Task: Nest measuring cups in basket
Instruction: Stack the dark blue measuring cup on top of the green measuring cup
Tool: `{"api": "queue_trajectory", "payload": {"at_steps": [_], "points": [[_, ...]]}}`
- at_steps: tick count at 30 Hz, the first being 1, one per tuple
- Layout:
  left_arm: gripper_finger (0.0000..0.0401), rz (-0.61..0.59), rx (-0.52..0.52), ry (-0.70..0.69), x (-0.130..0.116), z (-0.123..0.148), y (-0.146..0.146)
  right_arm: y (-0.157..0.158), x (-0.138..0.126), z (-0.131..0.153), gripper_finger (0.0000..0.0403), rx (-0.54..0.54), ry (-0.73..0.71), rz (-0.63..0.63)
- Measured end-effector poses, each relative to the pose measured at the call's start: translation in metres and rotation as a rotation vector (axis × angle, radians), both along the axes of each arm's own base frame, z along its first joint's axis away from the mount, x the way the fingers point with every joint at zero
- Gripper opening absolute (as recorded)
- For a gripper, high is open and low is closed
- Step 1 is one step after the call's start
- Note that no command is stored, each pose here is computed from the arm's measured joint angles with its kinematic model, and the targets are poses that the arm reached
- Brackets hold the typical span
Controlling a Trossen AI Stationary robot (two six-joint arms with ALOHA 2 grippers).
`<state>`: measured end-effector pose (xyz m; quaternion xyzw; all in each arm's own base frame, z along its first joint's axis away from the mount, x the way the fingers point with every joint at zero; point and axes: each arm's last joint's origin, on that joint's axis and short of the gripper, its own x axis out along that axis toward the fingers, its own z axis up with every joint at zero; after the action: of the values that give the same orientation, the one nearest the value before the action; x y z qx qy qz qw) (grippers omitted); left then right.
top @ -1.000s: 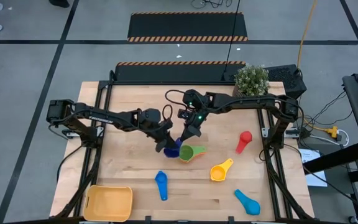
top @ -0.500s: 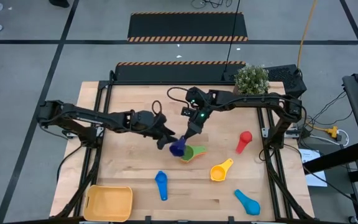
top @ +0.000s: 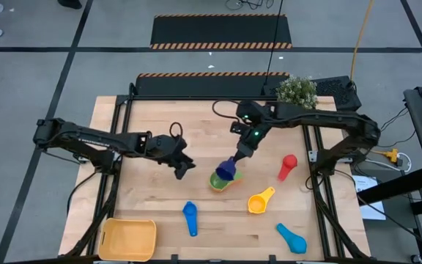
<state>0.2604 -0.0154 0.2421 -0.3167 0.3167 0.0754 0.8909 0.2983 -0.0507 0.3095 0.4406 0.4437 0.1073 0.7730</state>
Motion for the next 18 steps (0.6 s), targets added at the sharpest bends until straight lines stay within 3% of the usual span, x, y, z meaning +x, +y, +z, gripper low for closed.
{"api": "queue_trajectory", "payload": {"at_steps": [7,18], "points": [[0.0132,-0.006,-0.077,0.004,-0.002,0.001,-0.02,0.015,-0.022,0.03,0.0,-0.068,-0.061,-0.08],[0.0106,0.102,-0.123,-0.093,-0.009,0.008,-0.069,0.031,-0.053,0.056,0.0,-0.03,-0.124,-0.116]]}}
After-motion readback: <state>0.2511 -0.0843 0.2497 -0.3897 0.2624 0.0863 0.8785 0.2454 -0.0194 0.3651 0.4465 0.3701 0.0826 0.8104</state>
